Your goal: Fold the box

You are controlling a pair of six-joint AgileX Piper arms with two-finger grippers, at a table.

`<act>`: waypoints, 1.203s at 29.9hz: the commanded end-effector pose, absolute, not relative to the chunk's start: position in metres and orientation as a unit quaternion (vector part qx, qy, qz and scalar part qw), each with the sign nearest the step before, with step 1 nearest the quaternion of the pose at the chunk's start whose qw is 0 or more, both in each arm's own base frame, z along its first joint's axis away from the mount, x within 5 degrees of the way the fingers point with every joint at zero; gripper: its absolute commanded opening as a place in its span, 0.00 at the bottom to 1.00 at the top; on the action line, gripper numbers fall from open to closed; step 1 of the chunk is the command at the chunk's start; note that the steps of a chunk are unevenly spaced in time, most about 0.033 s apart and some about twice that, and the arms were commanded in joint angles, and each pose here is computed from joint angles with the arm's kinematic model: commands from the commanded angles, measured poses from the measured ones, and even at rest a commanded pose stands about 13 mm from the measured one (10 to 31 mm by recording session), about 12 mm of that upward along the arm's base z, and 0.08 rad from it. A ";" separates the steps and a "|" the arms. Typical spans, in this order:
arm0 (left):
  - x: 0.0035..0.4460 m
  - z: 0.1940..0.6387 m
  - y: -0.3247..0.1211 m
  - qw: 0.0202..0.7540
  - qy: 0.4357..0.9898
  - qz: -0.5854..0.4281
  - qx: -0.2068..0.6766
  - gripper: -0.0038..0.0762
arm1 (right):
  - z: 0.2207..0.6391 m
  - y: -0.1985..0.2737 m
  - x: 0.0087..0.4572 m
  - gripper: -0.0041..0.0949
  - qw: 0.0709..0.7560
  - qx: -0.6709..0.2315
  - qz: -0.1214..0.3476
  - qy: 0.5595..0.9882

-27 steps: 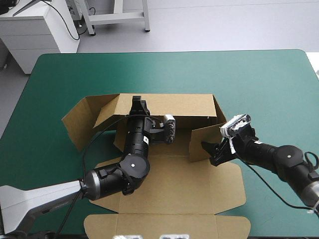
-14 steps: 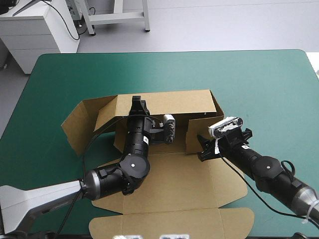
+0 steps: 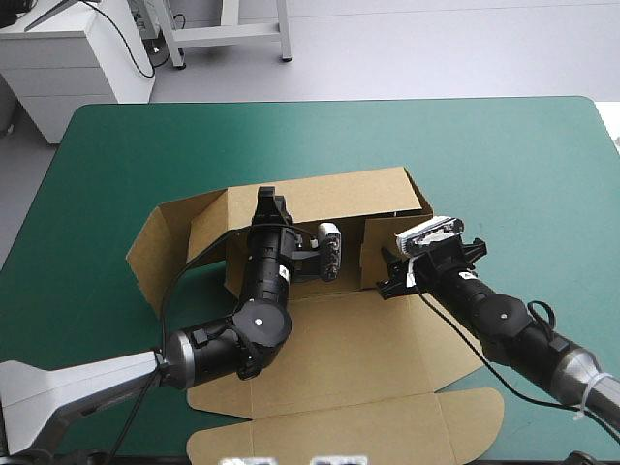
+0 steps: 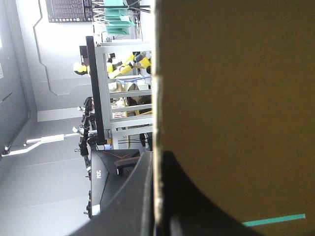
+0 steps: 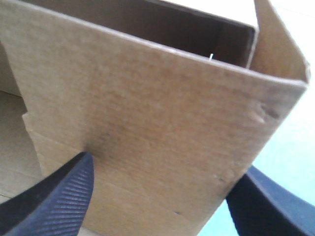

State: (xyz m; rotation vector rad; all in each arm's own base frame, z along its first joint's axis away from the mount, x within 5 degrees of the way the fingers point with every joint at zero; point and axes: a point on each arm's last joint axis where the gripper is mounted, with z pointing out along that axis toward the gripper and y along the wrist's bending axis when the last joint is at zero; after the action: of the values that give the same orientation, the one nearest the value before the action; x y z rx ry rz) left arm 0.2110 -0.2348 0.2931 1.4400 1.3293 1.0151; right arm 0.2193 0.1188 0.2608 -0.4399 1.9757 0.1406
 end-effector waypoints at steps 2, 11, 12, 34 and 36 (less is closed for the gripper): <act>0.209 0.318 -0.231 0.486 0.520 0.430 0.556 0.04 | 0.271 0.121 0.227 0.72 0.548 -0.170 0.053 0.817; 0.209 0.318 -0.231 0.486 0.520 0.430 0.556 0.04 | 0.272 0.120 0.229 0.72 0.558 -0.153 0.050 0.814; 0.209 0.318 -0.231 0.486 0.520 0.430 0.556 0.04 | 0.272 0.119 0.230 0.72 0.558 -0.150 0.049 0.815; 0.209 0.318 -0.231 0.487 0.519 0.429 0.556 0.04 | 0.271 0.125 0.230 0.02 0.557 -0.149 0.085 0.813; 0.209 0.318 -0.231 0.487 0.519 0.429 0.556 0.04 | 0.270 0.126 0.230 0.04 0.555 -0.148 0.089 0.814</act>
State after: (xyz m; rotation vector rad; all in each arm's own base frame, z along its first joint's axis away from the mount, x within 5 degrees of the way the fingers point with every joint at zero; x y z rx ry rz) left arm 0.2115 -0.2326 0.2938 1.4260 1.3412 1.0371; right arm 0.2297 0.1228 0.2540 -0.3147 1.9838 0.1917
